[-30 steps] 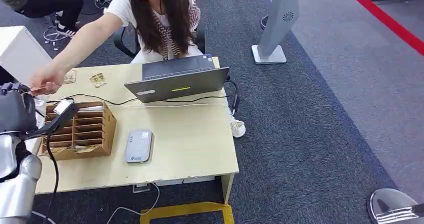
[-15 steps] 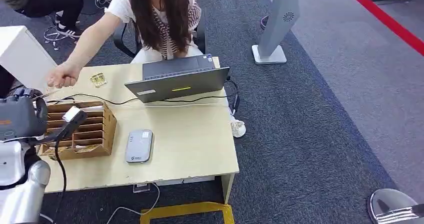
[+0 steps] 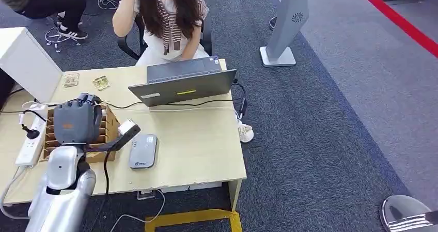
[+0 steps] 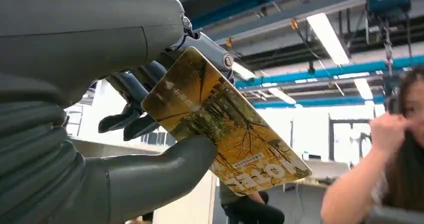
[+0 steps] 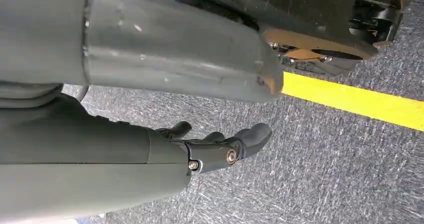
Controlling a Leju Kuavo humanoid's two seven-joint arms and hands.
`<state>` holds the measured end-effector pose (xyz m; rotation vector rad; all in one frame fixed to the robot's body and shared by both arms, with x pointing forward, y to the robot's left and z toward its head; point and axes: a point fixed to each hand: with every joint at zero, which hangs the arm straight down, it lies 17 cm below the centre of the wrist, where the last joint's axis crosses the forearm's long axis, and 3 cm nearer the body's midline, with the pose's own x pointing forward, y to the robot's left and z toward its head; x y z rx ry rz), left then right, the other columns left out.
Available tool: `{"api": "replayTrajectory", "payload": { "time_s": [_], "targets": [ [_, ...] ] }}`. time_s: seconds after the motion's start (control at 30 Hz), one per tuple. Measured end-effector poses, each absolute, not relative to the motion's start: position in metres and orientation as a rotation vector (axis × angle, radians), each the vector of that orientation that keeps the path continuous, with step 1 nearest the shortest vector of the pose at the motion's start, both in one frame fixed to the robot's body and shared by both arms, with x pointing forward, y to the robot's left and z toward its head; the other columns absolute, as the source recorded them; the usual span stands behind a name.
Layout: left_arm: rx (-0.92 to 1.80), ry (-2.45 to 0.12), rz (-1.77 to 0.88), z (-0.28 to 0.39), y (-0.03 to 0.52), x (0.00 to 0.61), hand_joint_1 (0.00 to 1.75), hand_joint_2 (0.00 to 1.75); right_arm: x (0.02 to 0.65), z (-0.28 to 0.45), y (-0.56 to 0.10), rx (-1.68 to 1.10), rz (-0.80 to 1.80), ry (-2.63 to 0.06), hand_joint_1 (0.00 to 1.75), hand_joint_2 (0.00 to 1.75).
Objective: Pass the card to the sensor for recognition and then transmit it.
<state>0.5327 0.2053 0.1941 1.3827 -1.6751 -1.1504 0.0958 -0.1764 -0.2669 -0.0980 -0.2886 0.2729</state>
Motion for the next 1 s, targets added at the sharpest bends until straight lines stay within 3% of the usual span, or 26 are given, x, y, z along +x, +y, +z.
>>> {"api": "replayTrajectory", "payload": {
  "time_s": [0.4,1.0],
  "targets": [
    [1.25,-1.446,-1.337,0.116,0.19,0.535,1.75,1.75,0.093,-0.267,-0.176,-0.1,0.283,-0.274,0.0,0.0],
    [1.164,-1.333,-1.461,0.07,0.178,0.527,1.75,1.75,0.093,-0.267,-0.174,-0.099,0.295,-0.271,0.0,0.0]
  ]
}}
